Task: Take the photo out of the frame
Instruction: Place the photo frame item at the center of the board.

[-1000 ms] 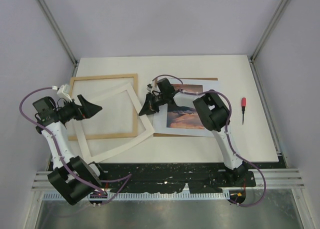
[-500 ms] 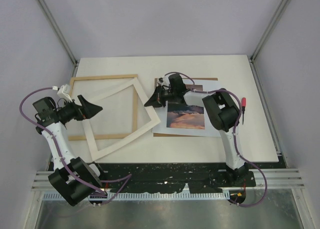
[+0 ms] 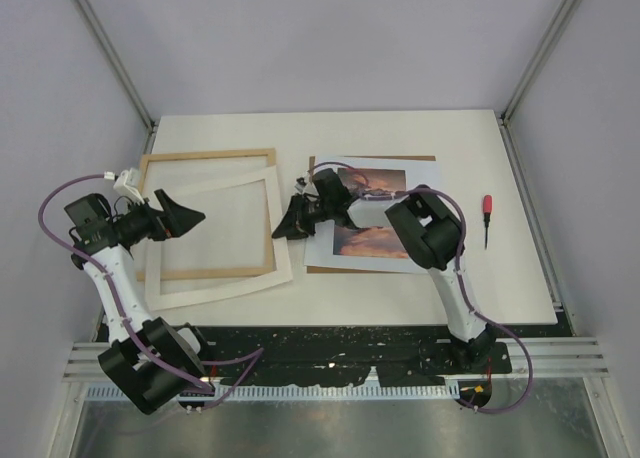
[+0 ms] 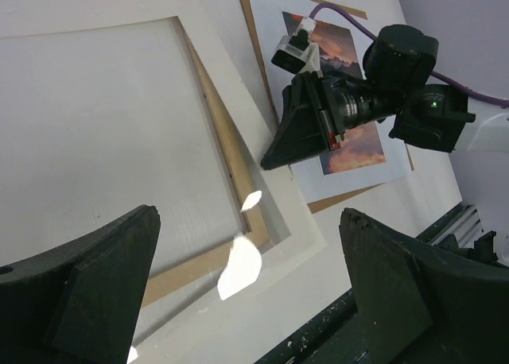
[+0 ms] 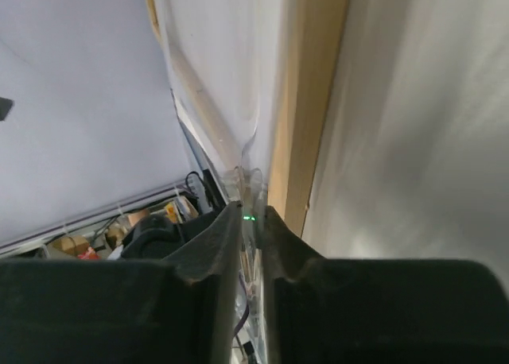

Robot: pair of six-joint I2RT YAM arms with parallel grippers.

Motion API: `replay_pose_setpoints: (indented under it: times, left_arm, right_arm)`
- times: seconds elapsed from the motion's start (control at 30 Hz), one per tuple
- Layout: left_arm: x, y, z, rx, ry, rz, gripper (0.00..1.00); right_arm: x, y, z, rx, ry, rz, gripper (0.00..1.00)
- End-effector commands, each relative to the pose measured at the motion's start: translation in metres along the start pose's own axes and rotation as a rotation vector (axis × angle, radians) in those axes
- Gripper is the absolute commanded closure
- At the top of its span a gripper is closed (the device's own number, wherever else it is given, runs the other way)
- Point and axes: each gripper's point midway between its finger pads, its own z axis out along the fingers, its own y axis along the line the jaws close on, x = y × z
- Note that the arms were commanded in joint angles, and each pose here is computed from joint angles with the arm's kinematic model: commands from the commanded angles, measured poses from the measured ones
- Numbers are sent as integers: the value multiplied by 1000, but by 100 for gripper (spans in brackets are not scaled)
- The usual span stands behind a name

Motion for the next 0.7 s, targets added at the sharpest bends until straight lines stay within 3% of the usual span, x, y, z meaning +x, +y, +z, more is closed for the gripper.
replay_pose_setpoints:
  times: [0.0, 0.1, 0.37, 0.67]
  left_arm:
    - [-15, -14, -5, 22, -33, 59, 0]
    - [-14, -14, -4, 26, -30, 56, 0]
    - [-17, -14, -5, 18, -32, 84, 0]
    - [-20, -17, 11, 7, 4, 128, 0]
  right_arm:
    - [5, 30, 21, 38, 23, -174, 65]
    - [5, 34, 23, 148, 24, -226, 51]
    - [-11, 50, -20, 393, 15, -607, 19]
    - [19, 27, -65, 512, 156, -788, 16]
